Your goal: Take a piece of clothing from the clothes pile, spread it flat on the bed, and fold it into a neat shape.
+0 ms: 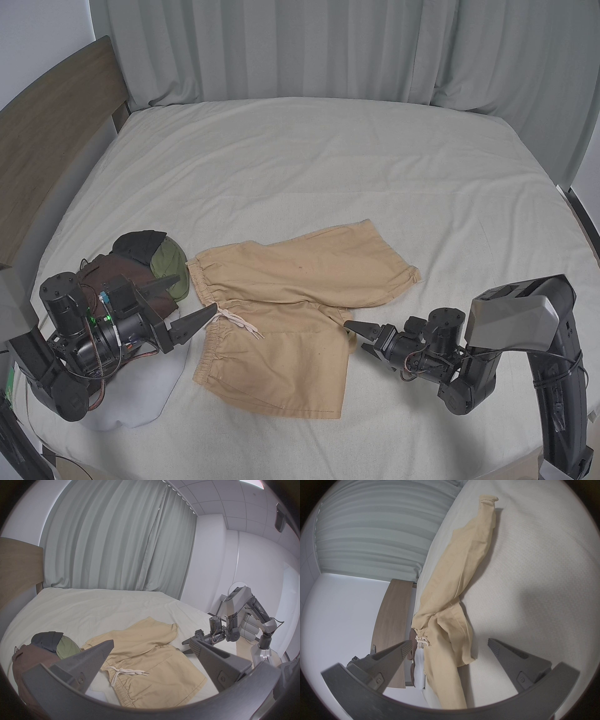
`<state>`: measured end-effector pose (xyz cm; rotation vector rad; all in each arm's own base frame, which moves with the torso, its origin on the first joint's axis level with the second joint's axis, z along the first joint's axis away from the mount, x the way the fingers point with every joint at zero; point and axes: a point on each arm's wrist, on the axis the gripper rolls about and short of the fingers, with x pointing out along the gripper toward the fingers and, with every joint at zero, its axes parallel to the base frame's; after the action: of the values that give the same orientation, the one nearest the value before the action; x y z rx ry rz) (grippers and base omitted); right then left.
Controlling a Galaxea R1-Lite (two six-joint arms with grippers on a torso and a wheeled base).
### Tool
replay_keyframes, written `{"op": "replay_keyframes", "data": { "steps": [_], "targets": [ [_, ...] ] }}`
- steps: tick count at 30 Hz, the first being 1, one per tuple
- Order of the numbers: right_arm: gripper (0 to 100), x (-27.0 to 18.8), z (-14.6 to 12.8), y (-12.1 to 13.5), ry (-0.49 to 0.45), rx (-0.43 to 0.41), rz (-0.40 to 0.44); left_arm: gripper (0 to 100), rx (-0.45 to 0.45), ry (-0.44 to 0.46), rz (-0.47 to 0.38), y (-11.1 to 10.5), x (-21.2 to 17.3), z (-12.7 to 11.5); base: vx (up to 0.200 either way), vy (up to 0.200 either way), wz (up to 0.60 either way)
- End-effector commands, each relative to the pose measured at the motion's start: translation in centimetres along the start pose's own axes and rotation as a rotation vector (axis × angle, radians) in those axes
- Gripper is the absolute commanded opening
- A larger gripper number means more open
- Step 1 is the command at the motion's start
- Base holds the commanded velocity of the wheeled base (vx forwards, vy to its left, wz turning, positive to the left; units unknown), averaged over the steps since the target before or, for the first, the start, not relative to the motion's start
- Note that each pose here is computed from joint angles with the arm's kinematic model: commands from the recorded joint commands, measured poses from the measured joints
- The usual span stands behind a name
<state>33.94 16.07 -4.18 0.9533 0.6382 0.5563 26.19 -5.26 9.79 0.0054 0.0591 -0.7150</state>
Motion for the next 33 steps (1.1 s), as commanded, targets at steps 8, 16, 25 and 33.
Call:
{"op": "replay_keyframes", "data": {
  "steps": [8, 16, 25, 33],
  "targets": [
    [0, 0.2, -0.1, 0.1, 0.001, -0.005, 0.007, 100, -0.001, 0.001, -0.003, -0.1, 0.1, 0.0, 0.000, 0.000, 0.00],
    [0, 0.2, -0.1, 0.1, 0.001, -0.007, 0.005, 100, 0.000, 0.000, -0.003, -0.1, 0.1, 0.0, 0.000, 0.000, 0.00],
    [0, -0.6, -0.6, -0.3, 0.018, -0.054, -0.027, 100, 0.000, 0.000, -0.003, -0.1, 0.1, 0.0, 0.000, 0.000, 0.00],
    [100, -0.3, -0.6, -1.1, 0.002, -0.079, -0.051, 100, -0.004, 0.006, -0.005, 0.0, 0.1, -0.2, 0.000, 0.000, 0.00]
  ]
}}
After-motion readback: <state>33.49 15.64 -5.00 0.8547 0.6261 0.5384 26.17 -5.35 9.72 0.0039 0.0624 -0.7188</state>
